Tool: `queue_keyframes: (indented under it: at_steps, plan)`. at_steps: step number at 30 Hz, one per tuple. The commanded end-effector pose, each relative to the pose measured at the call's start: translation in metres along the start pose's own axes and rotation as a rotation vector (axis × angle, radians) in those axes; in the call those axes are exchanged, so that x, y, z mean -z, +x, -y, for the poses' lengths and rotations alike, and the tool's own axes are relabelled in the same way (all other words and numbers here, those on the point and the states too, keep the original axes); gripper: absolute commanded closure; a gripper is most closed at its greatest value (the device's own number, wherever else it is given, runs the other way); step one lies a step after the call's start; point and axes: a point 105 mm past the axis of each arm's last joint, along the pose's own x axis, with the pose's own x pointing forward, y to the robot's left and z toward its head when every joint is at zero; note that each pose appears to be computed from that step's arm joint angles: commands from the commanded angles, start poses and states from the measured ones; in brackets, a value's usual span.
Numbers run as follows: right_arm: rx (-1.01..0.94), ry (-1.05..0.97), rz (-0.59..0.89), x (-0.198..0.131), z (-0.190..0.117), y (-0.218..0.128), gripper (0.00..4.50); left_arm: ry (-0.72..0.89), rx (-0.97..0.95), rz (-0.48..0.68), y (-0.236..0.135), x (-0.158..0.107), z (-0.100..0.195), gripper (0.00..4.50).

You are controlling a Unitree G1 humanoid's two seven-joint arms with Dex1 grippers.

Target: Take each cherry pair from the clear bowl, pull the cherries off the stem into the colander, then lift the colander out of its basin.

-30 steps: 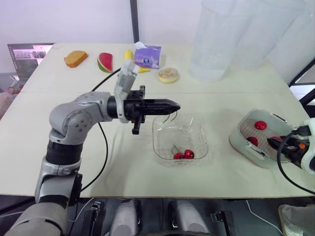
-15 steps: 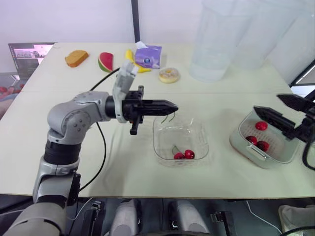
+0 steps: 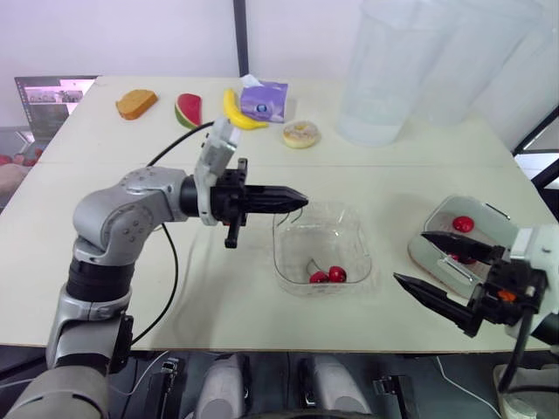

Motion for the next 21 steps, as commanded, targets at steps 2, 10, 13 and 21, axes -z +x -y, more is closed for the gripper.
queue_keyframes:
  at_steps: [2,10,13,21]
  plan:
    - [-0.005,-0.044,0.028,-0.004,-0.002,0.000,0.03,0.013,-0.188,-0.027,-0.030,0.011,-0.010,4.50]
    - [0.009,-0.027,0.022,0.000,0.000,0.003,0.03,-0.003,-0.714,-0.086,-0.132,0.044,-0.055,4.50]
    - [0.018,-0.025,0.009,0.003,0.004,0.007,0.03,-0.008,-0.945,-0.143,-0.193,0.066,-0.070,4.50]
    - [0.012,-0.022,0.015,-0.001,0.008,0.011,0.03,-0.006,-1.033,-0.219,-0.240,0.095,-0.064,4.50]
